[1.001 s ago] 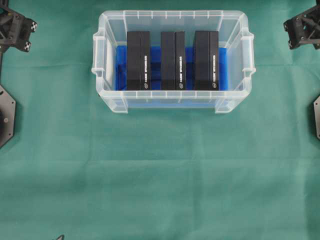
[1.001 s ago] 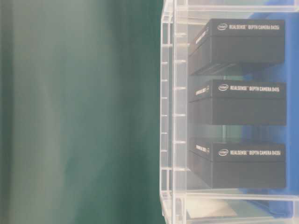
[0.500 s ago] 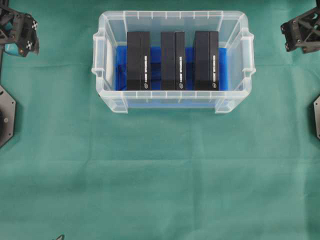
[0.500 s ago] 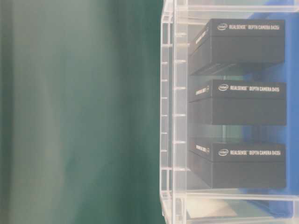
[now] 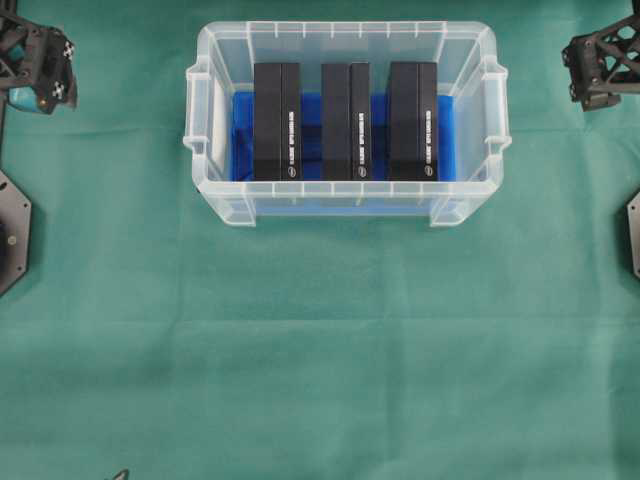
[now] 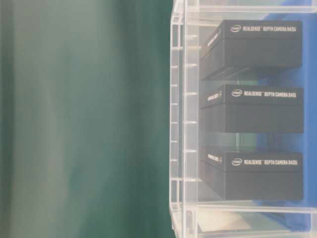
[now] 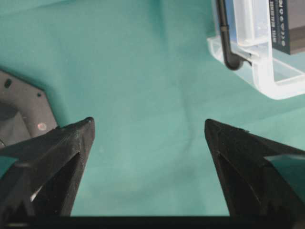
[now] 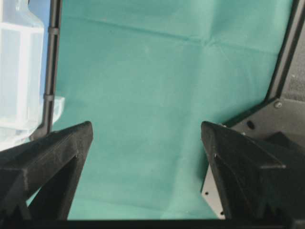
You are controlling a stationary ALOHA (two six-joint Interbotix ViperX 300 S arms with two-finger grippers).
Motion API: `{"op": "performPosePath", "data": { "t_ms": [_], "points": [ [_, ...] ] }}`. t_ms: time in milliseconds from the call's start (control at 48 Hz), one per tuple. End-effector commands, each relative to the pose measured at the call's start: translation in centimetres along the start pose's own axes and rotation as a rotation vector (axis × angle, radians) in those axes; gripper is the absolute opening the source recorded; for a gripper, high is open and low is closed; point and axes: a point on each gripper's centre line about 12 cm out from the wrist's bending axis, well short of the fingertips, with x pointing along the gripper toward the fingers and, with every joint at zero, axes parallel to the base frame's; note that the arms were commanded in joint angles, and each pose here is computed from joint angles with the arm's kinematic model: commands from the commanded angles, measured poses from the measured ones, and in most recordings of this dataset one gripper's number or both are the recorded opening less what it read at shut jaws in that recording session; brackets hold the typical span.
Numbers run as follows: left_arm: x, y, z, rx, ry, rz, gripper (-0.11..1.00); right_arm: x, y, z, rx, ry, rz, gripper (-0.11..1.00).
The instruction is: Take out the box from the case.
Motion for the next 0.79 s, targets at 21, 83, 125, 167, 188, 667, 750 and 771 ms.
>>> {"op": "performPosePath", "data": {
  "t_ms": [21,83,125,167,188,667,750,771],
  "points": [
    [-0.5,0.0,0.1,-0.004,-0.012,-0.016,0.95,-0.3,0.0,0.2,0.007,-0.007,0.01,0.95],
    [-0.5,0.0,0.2,-0.004,-0.013,-0.017,0.95,-0.4,0.0,0.2,0.007,-0.007,0.01,0.95],
    [-0.5,0.0,0.2,-0.005,-0.012,-0.019,0.95,-0.4,0.0,0.2,0.008,-0.007,0.008,0.95],
    [-0.5,0.0,0.1,-0.004,-0.012,-0.018,0.95,-0.4,0.0,0.2,0.007,-0.006,0.005,0.95],
    [-0.5,0.0,0.1,-0.004,-0.012,-0.018,0.95,-0.4,0.0,0.1,0.008,-0.005,0.004,0.95],
    [-0.5,0.0,0.2,-0.043,-0.013,-0.019,0.94,-0.5,0.6,0.3,0.051,-0.001,0.009,0.95],
    [-0.5,-0.1,0.1,-0.046,-0.013,-0.019,0.94,-0.4,1.2,0.5,0.056,0.003,0.013,0.94],
    [-0.5,-0.1,0.1,-0.048,-0.011,-0.02,0.94,-0.3,1.5,0.6,0.056,0.005,0.017,0.94]
  ]
}}
